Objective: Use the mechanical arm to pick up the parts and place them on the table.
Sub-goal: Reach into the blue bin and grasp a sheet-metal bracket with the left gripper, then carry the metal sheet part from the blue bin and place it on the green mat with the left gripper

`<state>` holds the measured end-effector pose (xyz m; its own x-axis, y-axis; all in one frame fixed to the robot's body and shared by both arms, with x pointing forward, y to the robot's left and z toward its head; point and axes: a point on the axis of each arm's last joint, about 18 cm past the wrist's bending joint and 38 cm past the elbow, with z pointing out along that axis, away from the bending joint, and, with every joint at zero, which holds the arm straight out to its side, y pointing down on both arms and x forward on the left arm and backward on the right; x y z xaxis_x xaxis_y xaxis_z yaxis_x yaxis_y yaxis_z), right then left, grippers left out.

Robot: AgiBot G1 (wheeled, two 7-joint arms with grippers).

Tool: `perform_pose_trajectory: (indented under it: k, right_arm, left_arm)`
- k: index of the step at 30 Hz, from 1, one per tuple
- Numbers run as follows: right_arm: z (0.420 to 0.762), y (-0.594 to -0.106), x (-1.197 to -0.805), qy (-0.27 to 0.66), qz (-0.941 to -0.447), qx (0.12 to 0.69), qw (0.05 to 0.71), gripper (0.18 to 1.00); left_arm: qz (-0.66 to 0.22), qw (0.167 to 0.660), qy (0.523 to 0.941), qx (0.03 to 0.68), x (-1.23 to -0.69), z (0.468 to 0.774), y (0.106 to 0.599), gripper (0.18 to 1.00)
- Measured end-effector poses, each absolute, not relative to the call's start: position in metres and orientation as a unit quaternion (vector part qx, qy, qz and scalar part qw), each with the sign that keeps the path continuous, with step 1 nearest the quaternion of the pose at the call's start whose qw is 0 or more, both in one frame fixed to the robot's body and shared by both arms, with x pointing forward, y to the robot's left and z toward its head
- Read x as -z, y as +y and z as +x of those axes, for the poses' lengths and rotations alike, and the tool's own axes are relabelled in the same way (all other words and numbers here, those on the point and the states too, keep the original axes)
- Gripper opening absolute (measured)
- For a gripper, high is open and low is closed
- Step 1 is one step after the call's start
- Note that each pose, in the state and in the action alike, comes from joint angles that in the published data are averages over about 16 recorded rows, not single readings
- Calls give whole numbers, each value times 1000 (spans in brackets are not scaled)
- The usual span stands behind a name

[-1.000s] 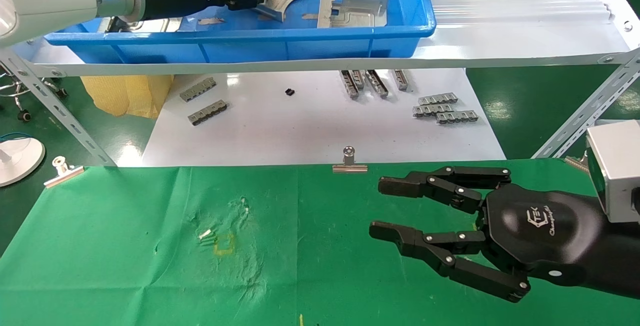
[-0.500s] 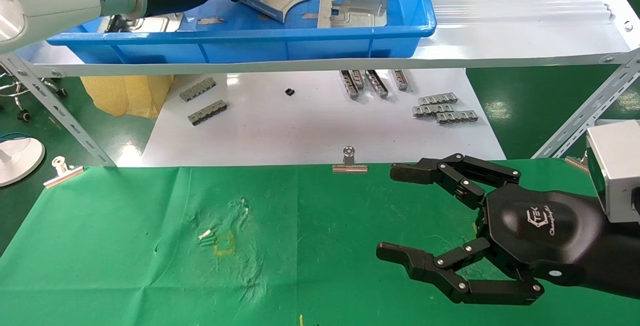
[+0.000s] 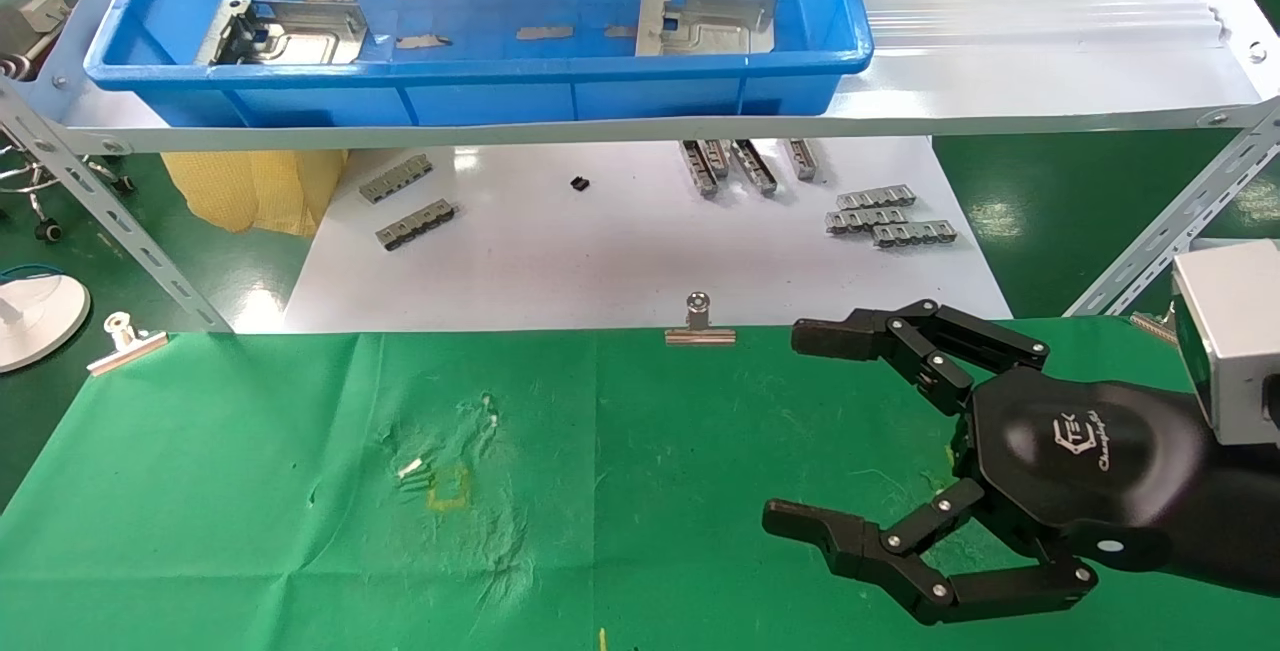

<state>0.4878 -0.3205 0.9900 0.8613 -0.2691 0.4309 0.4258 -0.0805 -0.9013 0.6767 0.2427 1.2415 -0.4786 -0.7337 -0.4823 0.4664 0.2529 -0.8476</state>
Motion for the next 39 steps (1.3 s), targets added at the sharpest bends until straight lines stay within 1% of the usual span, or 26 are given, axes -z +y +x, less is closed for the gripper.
perform_pose_trajectory:
  k: [4, 11, 18, 26, 31, 35, 39]
  right_arm:
    - [488, -321, -990, -57, -689, 257, 676, 990]
    - [488, -321, -990, -57, -689, 257, 676, 1000]
    - [488, -321, -990, -57, -689, 257, 676, 1000]
    - [488, -321, -990, -57, -689, 257, 676, 1000]
    - [488, -321, -990, -57, -689, 257, 676, 1000]
    - [488, -321, -990, -57, -689, 257, 676, 1000]
    - [488, -321, -990, -57, -689, 257, 676, 1000]
  left_arm:
    - [-59, 482, 631, 605, -1239, 655, 251, 279]
    - [26, 448, 667, 594, -1218, 618, 271, 278]
    - [81, 437, 697, 563, -1189, 596, 297, 278]
    - [104, 434, 721, 531, -1145, 584, 328, 278]
    - [104, 422, 737, 518, -1113, 580, 340, 278]
    - [100, 408, 757, 500, -1085, 583, 346, 278]
    - [96, 396, 781, 473, -1058, 593, 348, 278]
